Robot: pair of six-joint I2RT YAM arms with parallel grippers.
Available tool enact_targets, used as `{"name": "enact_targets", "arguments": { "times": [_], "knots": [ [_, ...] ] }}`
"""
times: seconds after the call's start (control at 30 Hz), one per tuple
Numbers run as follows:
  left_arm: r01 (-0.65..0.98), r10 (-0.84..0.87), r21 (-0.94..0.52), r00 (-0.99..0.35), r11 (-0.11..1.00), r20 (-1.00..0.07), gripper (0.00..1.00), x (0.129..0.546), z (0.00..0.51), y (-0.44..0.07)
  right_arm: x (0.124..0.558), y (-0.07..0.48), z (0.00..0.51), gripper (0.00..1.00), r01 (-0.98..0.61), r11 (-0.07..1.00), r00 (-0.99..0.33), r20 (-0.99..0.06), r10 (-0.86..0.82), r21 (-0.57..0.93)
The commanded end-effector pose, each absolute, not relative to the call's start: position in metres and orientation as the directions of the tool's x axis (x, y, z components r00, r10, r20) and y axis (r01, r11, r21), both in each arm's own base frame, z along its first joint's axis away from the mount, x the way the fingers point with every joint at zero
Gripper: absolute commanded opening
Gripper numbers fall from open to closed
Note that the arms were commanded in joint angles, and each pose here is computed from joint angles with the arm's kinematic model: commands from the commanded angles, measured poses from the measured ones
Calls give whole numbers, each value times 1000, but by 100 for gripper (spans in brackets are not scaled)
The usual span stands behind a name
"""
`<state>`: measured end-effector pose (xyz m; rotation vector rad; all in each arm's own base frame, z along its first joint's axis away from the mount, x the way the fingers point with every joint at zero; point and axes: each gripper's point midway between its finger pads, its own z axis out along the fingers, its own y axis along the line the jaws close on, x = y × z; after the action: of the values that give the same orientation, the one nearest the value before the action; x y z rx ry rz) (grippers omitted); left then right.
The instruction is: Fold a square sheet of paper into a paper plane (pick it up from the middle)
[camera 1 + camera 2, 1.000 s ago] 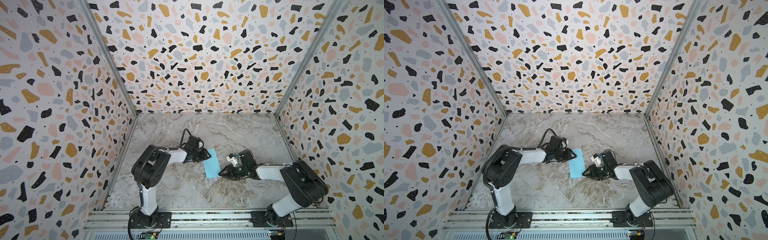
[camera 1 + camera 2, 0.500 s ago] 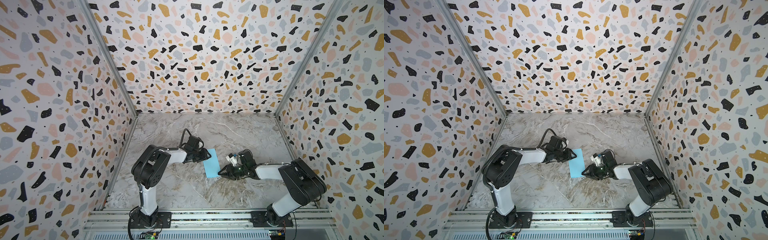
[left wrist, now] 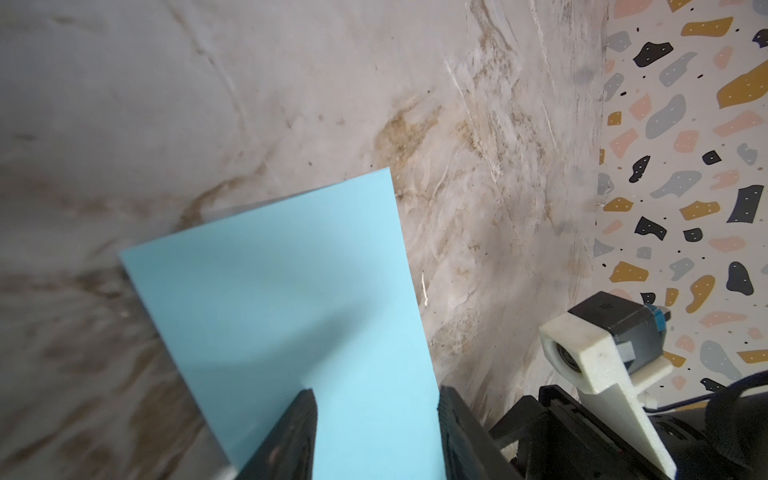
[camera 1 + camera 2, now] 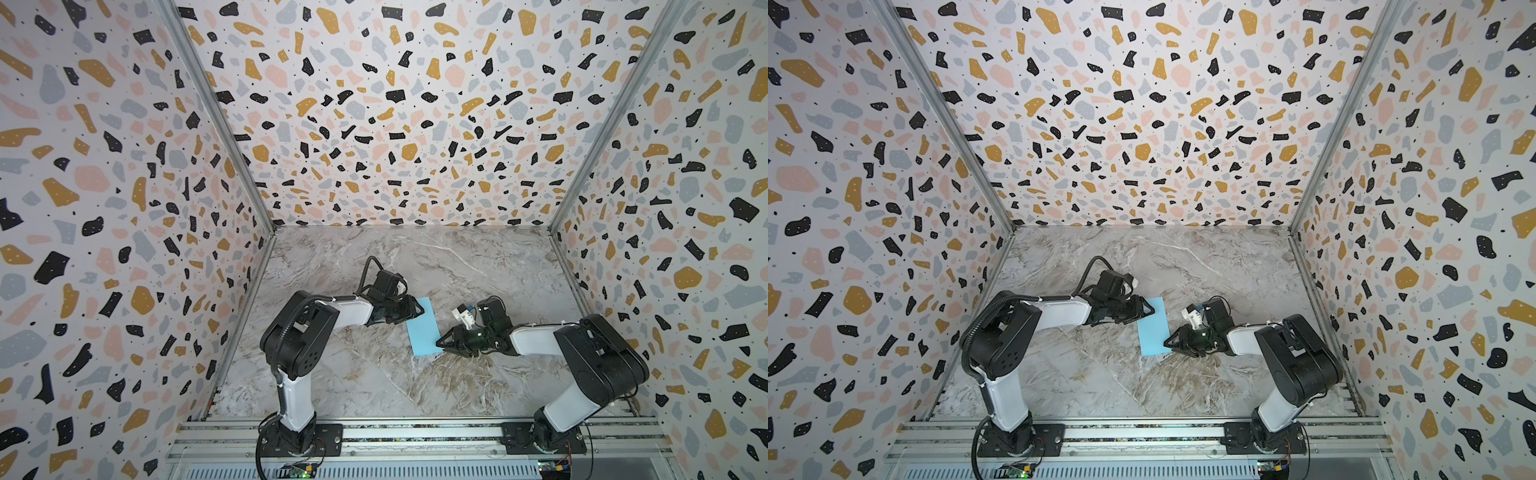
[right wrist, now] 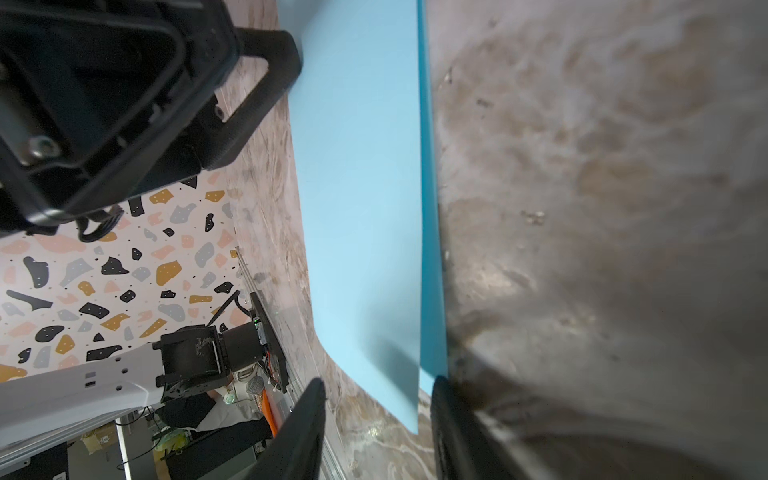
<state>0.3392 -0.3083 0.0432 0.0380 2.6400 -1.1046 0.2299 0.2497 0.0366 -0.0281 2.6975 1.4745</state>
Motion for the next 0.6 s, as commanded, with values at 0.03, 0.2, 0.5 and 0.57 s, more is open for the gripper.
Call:
{"name": "enact_targets", "arguments": {
  "times": [0.03,0.2,0.5,0.57],
  "knots": [
    [149,-87,-710,-954,689,-285,50,340,57,-309,231,257,47,40,-85,507,-996,-87,-21,858],
    [148,-85,-710,-956,689,-282,49,338,56,-308,234,259,49,24,-77,500,-996,-84,-9,863],
    [138,-60,-695,-966,706,-253,44,329,37,-304,243,256,46,0,-65,541,-995,-95,28,838],
    [131,-57,-690,-969,712,-242,43,327,32,-302,247,257,49,0,-73,539,-994,-104,28,839]
  ]
}}
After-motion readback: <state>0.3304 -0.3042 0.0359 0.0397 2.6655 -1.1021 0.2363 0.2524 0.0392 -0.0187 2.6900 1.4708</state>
